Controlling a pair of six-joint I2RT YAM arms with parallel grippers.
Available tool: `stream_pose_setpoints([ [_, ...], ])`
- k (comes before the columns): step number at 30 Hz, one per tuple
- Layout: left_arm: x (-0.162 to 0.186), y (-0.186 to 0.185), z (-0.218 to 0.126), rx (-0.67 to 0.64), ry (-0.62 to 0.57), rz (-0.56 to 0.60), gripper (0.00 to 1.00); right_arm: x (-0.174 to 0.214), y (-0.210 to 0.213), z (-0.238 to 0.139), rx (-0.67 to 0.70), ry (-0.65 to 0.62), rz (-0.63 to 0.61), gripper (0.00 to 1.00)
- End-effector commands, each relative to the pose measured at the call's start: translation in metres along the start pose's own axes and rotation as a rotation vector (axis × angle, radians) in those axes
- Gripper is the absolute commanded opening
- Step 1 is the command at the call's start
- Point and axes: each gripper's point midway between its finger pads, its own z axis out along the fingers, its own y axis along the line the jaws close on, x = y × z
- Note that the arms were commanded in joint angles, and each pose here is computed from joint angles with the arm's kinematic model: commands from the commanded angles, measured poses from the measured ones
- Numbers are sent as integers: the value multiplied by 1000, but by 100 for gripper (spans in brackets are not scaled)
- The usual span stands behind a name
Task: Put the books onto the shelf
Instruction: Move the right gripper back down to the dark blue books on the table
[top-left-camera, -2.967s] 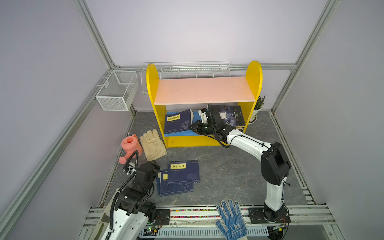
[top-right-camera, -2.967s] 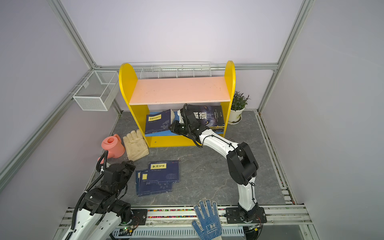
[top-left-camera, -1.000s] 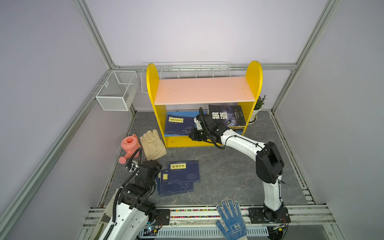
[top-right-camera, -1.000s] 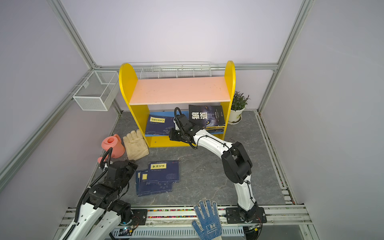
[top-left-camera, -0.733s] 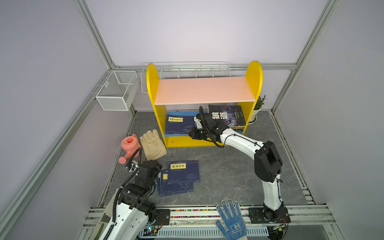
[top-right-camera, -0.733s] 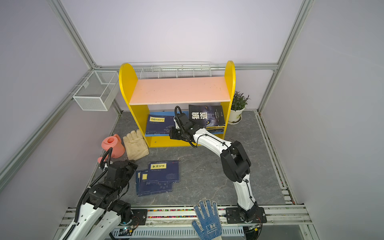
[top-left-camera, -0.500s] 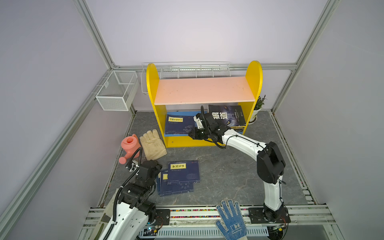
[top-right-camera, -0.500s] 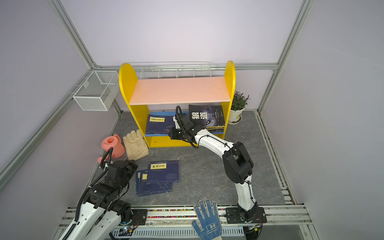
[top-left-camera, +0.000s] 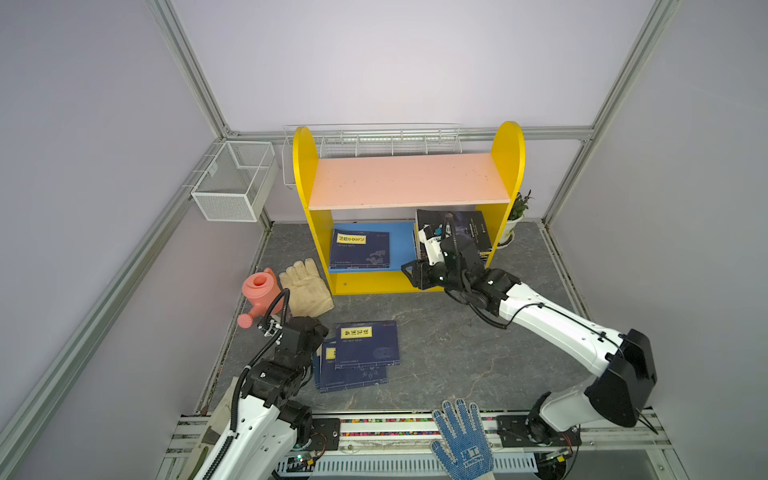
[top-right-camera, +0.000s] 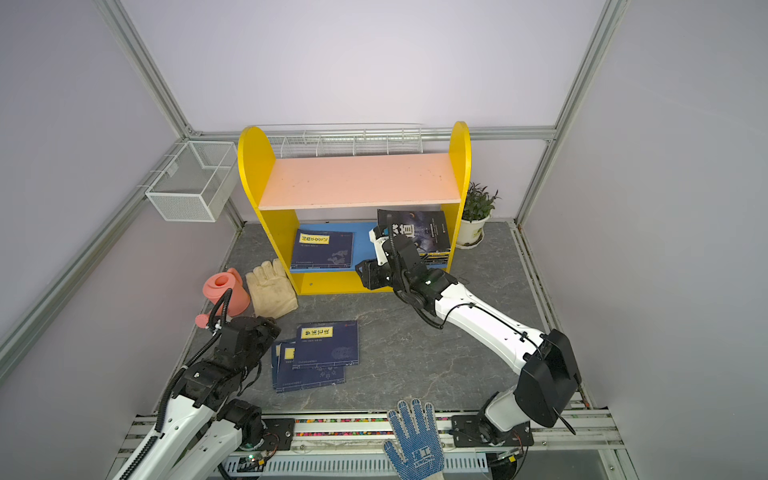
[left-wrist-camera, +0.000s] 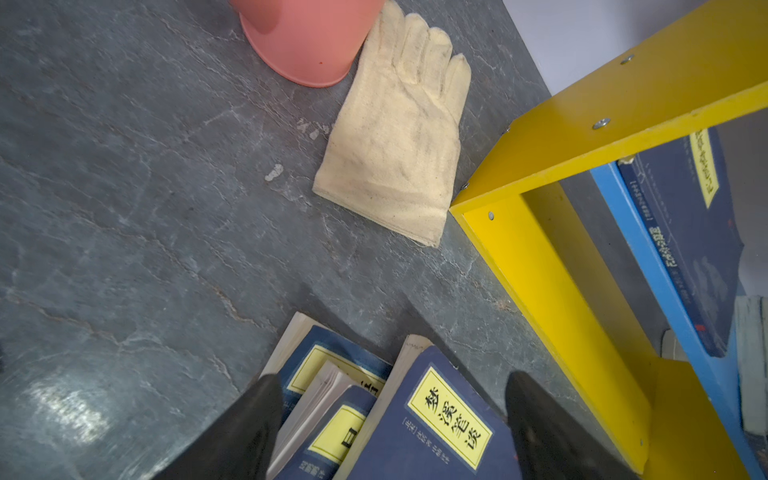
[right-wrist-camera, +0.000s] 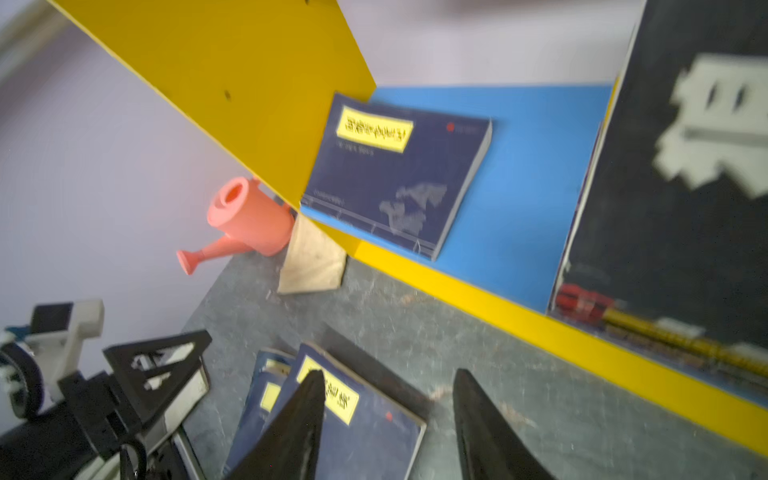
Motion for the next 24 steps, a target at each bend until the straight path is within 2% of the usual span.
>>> stream_pose_setpoints([
  [1, 6, -5, 4, 3, 35, 122, 84, 88, -18, 9, 109, 270, -268, 59],
  [4, 14, -9, 8, -3, 93, 205, 84, 135, -23, 12, 170, 415, -442, 60],
  [8, 31, -16, 13, 19, 192, 296, 84, 178, -28, 21, 181, 563, -546, 60],
  [11, 46, -16, 19, 15, 275, 344, 84, 204, -30, 31, 167, 654, -572, 60],
  [18, 73, -7, 27, 9, 397, 375, 84, 231, -7, 43, -10, 746, -530, 62],
  [24, 78, -2, 27, 7, 414, 388, 82, 233, 9, 40, -179, 783, -376, 66],
])
